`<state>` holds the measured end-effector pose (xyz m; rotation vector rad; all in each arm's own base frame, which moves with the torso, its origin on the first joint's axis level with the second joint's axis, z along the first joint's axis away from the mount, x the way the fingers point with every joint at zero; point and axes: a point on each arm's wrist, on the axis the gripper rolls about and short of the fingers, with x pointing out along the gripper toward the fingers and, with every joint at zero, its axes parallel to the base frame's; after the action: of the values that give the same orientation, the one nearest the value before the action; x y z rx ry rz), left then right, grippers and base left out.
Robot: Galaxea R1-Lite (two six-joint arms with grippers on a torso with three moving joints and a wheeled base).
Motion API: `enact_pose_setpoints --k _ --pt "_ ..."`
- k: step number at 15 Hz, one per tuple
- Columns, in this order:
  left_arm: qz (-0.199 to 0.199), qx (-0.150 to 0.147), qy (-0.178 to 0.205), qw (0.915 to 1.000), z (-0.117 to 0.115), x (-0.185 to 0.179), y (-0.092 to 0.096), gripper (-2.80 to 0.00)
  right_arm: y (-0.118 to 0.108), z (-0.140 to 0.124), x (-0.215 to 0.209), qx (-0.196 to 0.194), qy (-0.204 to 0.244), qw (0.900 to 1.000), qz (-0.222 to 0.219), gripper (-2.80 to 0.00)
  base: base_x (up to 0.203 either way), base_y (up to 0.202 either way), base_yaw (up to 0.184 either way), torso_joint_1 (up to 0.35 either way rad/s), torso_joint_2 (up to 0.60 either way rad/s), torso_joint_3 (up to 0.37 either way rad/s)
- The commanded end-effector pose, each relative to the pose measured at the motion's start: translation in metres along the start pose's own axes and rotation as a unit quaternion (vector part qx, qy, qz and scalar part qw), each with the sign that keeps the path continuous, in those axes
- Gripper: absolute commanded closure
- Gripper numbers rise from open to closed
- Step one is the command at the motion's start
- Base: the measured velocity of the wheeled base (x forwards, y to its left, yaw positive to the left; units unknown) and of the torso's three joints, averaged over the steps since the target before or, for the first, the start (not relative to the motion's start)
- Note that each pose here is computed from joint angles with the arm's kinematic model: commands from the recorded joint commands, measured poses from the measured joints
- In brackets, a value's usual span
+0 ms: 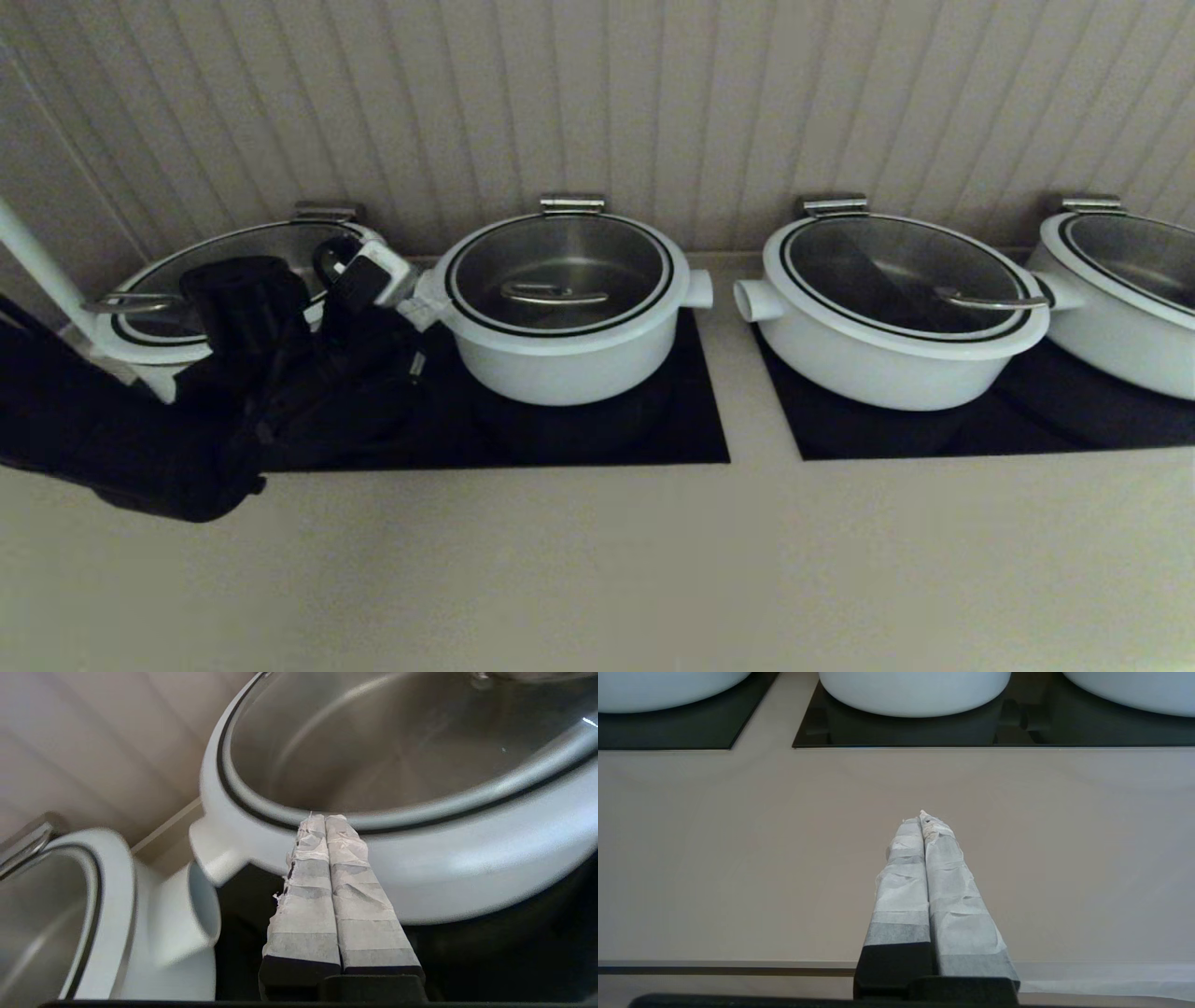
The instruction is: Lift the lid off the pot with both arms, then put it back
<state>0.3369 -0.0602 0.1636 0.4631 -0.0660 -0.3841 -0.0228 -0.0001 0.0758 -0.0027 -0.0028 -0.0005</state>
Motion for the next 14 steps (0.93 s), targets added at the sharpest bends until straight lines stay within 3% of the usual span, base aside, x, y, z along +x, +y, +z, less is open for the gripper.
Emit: enact_pose_setpoints --k 1,7,10,14 --pt "0.01 0.004 -0.009 0.9999 0.011 -0.023 0.004 0.0 0.0 0.0 0.0 0.0 0.0 1.0 0.0 0.0 0.0 0.0 0.0 0.0 0.0 0.0" --pt "0.061 0.008 -0.015 0.998 0.026 -0.083 0.021 0.0 0.0 0.0 0.0 0.0 0.0 1.0 0.0 0.0 0.0 0.0 0.0 0.0 0.0 0.0" --pt "0.084 0.001 -0.004 0.9965 0.027 -0.113 0.015 0.0 0.0 0.0 0.0 0.0 0.0 1.0 0.0 0.0 0.0 0.0 0.0 0.0 0.0 0.0" --pt "0.14 -0.048 0.024 0.9887 0.022 -0.155 -0.001 0.0 0.0 0.0 0.0 0.0 0.0 1.0 0.0 0.0 0.0 0.0 0.0 0.0 0.0 0.0"
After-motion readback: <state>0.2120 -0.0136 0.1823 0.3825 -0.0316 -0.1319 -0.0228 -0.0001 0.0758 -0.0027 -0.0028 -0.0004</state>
